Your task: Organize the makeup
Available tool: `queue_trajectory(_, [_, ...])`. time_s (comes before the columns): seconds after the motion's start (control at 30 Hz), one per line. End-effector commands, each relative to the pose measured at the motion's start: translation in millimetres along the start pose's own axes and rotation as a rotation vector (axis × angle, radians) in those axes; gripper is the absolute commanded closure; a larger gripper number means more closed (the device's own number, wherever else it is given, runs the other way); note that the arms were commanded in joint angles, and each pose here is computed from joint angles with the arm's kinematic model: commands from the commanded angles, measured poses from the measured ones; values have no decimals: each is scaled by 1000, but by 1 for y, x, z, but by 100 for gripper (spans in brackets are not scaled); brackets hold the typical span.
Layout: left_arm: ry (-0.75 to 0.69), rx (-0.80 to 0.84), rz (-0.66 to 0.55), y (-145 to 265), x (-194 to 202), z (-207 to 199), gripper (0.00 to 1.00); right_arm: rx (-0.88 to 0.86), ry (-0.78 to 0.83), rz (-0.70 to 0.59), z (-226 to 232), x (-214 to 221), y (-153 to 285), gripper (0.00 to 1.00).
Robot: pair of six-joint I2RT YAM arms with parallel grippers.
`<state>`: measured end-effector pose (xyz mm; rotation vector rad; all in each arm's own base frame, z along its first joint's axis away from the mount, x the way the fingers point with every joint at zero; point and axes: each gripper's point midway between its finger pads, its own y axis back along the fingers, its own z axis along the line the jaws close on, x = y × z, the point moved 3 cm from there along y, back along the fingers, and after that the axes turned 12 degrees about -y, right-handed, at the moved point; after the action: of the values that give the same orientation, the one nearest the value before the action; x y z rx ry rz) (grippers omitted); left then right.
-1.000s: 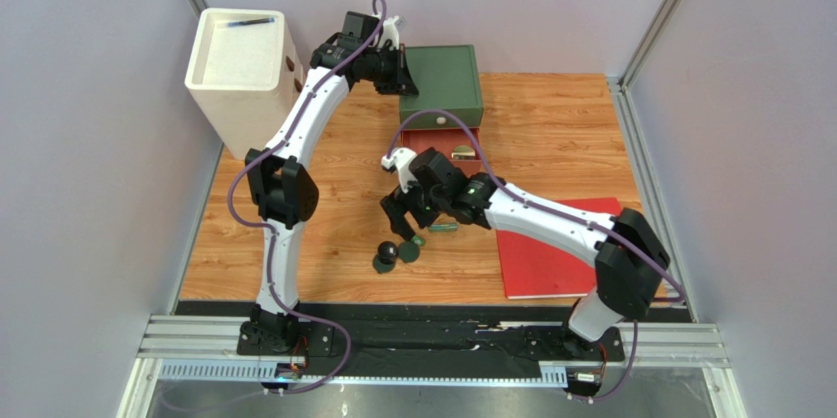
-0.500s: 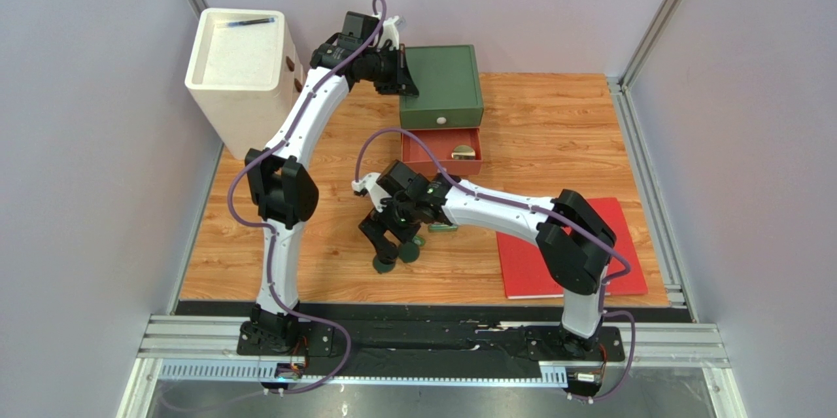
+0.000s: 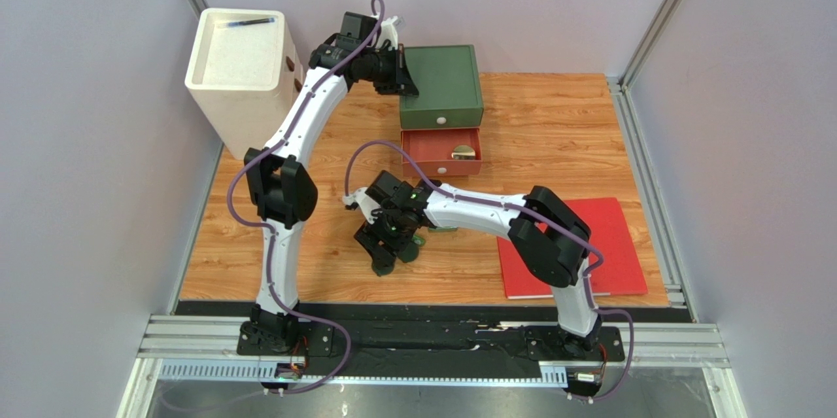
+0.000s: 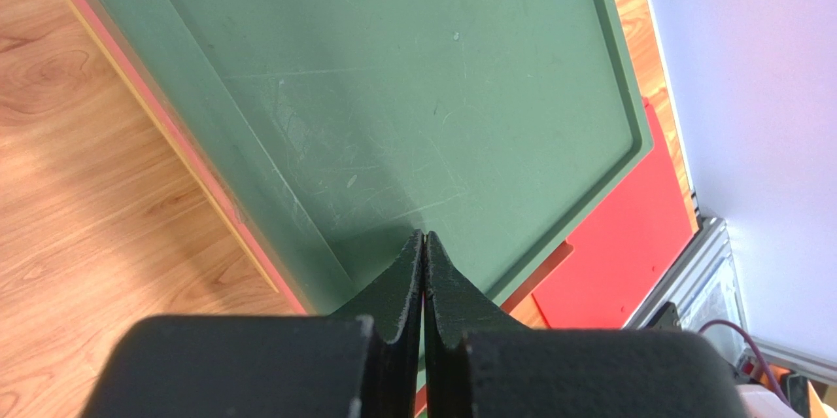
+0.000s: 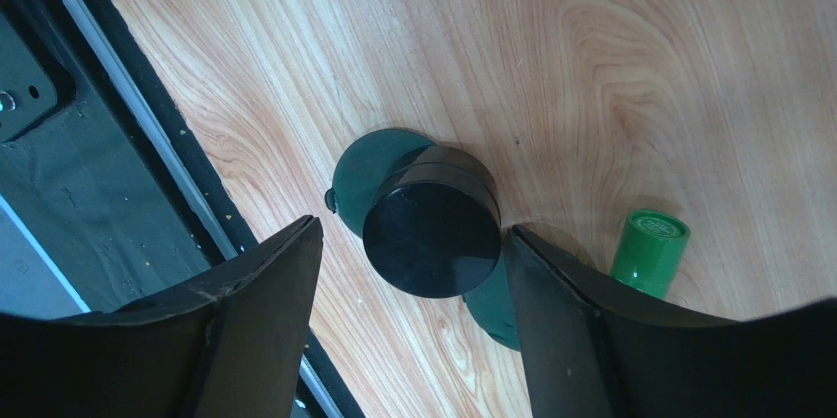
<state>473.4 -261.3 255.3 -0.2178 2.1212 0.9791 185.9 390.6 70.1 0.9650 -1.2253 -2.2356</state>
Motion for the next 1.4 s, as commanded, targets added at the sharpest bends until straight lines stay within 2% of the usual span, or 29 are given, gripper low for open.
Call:
queue_trajectory(0.0, [113, -88, 265, -22, 74, 30, 100, -23, 18, -11, 9, -4, -2, 31])
queue_trajectory(0.1, [114, -83, 266, -22, 74, 29, 100, -12, 13, -8, 6, -4, -4, 37])
queue_trajectory(0.3, [109, -87, 266, -21, 75, 30, 100, 4, 19, -10, 4, -6, -2, 67])
queue_trajectory(0.4, [110, -87, 266, -21, 75, 29, 100, 15, 23, -8, 4, -6, 2, 76])
queue_trajectory(0.5, [110, -89, 269, -21, 76, 30, 100, 34, 29, -36, 6, -13, 13, 80])
queue_trajectory(0.87, [113, -91, 281, -22, 81, 31, 100, 157, 75, -329, 1, -77, 97, 80])
queue_trajectory(1.23, [109, -94, 277, -22, 80, 32, 100, 400, -21, -655, -66, -135, 201, 79])
queue_trajectory(1.37, [107, -99, 275, -22, 80, 33, 100, 458, -78, -711, -93, -138, 219, 77])
